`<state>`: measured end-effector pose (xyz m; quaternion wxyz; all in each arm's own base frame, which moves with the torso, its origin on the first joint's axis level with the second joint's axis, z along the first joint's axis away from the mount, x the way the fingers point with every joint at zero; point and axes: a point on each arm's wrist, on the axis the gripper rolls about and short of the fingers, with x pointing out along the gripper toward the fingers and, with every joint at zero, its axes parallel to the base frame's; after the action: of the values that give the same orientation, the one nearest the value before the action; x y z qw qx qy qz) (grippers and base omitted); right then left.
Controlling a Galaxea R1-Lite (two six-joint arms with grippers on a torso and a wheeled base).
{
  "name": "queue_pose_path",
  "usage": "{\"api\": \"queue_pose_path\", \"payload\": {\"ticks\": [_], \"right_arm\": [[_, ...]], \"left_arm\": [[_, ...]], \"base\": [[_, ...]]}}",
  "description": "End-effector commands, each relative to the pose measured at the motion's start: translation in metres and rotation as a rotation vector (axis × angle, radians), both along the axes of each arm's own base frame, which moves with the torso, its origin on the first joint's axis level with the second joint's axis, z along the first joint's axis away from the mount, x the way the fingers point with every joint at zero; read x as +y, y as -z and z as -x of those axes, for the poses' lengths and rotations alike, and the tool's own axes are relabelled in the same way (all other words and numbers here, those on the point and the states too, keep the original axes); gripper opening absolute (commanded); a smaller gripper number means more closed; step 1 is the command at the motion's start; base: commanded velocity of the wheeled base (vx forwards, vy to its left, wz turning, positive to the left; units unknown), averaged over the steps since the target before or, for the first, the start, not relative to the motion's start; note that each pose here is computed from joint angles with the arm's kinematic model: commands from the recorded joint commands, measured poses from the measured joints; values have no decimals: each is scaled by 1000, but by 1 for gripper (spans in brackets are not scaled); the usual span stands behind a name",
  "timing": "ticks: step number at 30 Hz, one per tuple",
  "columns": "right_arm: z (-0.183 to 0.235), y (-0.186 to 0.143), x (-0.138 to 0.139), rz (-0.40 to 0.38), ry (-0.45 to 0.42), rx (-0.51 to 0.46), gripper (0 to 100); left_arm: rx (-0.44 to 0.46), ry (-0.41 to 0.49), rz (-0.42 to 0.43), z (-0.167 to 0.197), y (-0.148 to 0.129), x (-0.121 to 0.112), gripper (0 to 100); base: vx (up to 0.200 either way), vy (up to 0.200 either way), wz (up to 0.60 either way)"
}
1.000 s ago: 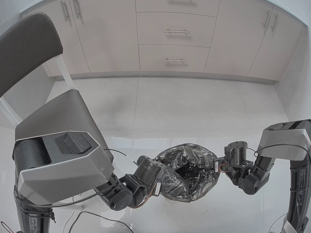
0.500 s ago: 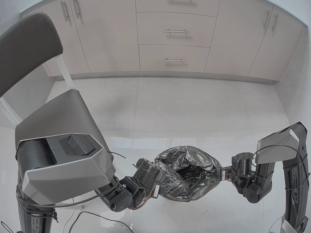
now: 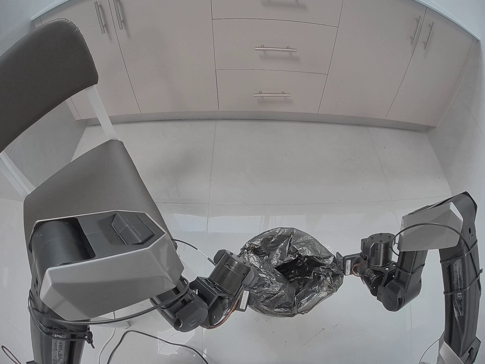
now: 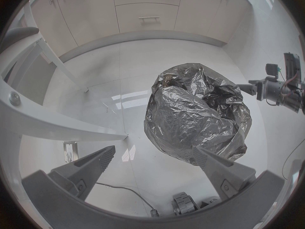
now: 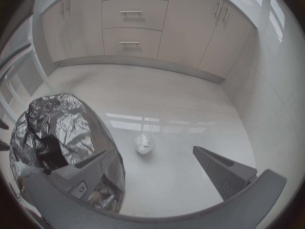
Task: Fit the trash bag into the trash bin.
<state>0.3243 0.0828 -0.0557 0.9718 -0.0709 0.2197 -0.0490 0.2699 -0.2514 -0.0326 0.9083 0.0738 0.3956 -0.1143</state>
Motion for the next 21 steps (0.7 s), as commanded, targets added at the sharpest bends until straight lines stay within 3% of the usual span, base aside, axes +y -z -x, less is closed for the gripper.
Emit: {"api": "queue_pose_path", "payload": {"ticks": [1,11,21], "right_arm": [[-9,-2,4,-11,-17,-28,100],[15,-42,43,-48,-143,-100,100],[-7,-33,53,-63,-144,-139,100]], "left_arm": [[4,-4,0,0,2,0,100],[-32,-20,71,4,-23,-2,100],[-58,-42,123,-4,-30,-10,100]], "base": [[0,0,0],[0,0,0],[0,0,0]]}}
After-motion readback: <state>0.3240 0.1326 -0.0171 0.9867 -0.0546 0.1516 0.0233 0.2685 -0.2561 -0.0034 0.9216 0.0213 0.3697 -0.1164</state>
